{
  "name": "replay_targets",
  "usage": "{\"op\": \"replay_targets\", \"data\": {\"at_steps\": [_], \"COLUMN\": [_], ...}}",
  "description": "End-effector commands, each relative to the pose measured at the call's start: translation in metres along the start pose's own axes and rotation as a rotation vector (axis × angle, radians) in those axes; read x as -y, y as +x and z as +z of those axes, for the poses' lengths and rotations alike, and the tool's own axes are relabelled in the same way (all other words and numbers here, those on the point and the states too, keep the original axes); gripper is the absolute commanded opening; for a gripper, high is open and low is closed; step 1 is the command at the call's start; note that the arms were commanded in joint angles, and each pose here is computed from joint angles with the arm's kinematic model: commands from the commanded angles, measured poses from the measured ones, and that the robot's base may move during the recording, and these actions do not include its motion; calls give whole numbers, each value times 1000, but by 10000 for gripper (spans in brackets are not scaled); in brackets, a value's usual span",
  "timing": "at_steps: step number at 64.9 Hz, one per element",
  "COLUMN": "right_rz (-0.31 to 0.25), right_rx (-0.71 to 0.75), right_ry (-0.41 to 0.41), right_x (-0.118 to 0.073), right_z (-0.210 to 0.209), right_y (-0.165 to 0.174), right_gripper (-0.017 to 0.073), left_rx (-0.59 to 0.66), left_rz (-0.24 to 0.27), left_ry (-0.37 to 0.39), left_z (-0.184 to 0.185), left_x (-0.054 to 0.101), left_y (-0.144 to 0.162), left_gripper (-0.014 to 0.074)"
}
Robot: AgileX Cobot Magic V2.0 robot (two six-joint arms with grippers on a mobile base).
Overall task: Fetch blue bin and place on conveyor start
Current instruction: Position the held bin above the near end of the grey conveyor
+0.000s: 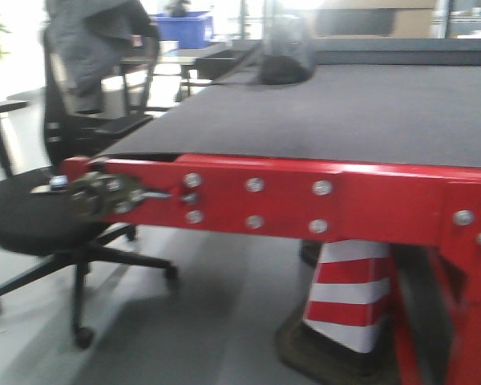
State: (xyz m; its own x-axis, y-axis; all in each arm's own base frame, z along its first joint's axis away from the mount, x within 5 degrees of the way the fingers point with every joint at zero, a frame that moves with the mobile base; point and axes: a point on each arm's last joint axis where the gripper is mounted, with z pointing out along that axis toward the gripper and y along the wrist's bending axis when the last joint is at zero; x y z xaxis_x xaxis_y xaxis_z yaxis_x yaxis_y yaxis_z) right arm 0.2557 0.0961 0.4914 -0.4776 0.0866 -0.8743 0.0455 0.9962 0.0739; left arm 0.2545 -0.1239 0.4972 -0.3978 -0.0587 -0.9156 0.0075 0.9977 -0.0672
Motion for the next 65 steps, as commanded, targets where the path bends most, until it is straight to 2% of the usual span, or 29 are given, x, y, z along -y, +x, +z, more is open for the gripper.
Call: {"op": "replay_targets", "data": {"at_steps": [1, 65], "right_rz": [-13, -13], "right_rx": [48, 48], "right_ry": [-3, -3], "right_x": [2, 2], "right_z": [-7, -7], "right_y": [-6, -6], "right_gripper": [-165, -165], "left_rx": [70, 70], "left_rz": [9, 9], "left_ry": [18, 18], "left_z": [-7, -7], "left_x": [0, 0], "left_y": [-9, -9], "left_gripper": [-111, -111]}}
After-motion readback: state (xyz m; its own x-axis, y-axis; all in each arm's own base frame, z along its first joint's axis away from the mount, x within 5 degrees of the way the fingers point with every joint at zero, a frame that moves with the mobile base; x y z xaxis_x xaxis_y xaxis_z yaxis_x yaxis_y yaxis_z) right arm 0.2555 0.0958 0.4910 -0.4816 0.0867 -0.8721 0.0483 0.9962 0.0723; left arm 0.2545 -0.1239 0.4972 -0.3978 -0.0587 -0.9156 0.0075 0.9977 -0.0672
